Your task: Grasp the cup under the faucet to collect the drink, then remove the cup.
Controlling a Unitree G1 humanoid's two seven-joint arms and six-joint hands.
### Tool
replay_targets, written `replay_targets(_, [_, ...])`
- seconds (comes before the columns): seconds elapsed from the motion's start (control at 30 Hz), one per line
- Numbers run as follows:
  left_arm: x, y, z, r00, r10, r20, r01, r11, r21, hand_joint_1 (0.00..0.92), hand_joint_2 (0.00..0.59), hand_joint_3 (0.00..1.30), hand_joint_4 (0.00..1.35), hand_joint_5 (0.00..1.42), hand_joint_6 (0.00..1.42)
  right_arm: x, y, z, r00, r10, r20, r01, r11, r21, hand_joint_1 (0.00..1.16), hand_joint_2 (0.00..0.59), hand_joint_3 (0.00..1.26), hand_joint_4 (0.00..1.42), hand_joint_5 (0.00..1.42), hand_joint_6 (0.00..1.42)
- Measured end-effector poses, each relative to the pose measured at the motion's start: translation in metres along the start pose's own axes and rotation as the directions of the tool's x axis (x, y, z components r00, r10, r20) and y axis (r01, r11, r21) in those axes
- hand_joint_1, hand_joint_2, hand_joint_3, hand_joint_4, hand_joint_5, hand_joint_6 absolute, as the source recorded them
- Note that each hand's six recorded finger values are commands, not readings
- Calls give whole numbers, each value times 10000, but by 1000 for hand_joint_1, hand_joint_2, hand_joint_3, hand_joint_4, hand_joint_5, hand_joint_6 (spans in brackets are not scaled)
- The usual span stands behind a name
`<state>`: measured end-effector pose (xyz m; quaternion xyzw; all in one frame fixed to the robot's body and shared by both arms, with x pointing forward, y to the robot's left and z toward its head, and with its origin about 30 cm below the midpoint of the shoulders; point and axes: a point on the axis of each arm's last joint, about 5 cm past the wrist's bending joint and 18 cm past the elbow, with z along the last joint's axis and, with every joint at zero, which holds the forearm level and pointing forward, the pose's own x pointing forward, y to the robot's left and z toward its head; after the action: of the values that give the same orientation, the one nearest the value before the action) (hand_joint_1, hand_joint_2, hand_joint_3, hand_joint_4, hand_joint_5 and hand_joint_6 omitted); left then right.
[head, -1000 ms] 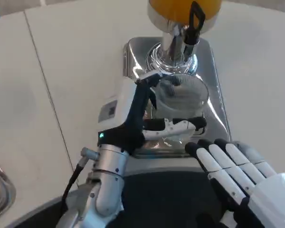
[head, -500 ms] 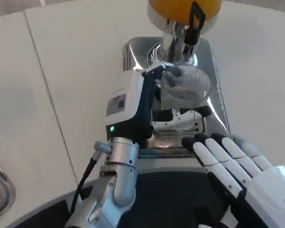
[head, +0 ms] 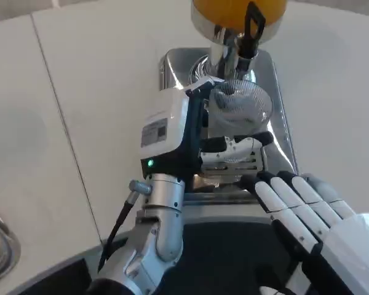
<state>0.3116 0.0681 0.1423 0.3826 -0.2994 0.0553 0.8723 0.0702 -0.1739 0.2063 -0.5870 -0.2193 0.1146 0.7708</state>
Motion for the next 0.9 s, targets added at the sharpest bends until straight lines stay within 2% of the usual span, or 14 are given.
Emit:
replay_targets(0.07, [-5, 2, -10, 10000, 13, -23, -13, 10000, -74, 588, 0, 699, 780, 1103, 1356, -3, 1, 0, 10000, 19, -19, -19, 10000, 11, 118, 586, 0, 0, 0, 0])
replay_targets(0.1, [-7, 9, -21, 10000, 8, -40, -9, 9999, -147, 526, 10, 589, 646, 1012, 1244, -3, 1, 0, 10000, 18, -24, -18, 10000, 13, 119, 586, 0, 0, 0, 0])
replay_targets(0.13, [-7, 16, -30, 10000, 16, -65, -17, 9998, -184, 462, 26, 490, 550, 935, 1194, -3, 2, 0, 10000, 18, -29, -18, 10000, 21, 119, 586, 0, 0, 0, 0])
replay_targets(0.23, [-3, 57, -73, 9999, -97, -84, 94, 9994, -329, 360, 26, 357, 417, 831, 1087, 8, 4, 4, 10000, -17, 14, 17, 10000, 60, 119, 586, 0, 0, 0, 0])
replay_targets(0.5, [7, 123, -135, 9991, -390, -150, 382, 9980, -509, 300, 32, 247, 270, 663, 864, 23, 10, 14, 10000, 13, 94, -14, 9999, 143, 119, 586, 0, 0, 0, 0])
replay_targets(0.6, [16, 153, -155, 9992, -385, -109, 378, 9977, -557, 253, 10, 206, 211, 584, 753, 23, 11, 15, 9999, 18, 100, -19, 9999, 158, 119, 586, 0, 0, 0, 0])
replay_targets(0.73, [31, 184, -163, 9992, -395, -60, 391, 9977, -558, 209, 1, 181, 173, 535, 674, 29, 19, 27, 9998, 30, 174, -34, 9997, 232, 119, 586, 0, 0, 0, 0])
replay_targets(0.9, [60, 250, -155, 9995, -287, 151, 297, 9971, -702, 162, 0, 128, 76, 425, 486, 35, 29, 40, 9998, 33, 213, -40, 9996, 288, 119, 586, 0, 0, 0, 0])
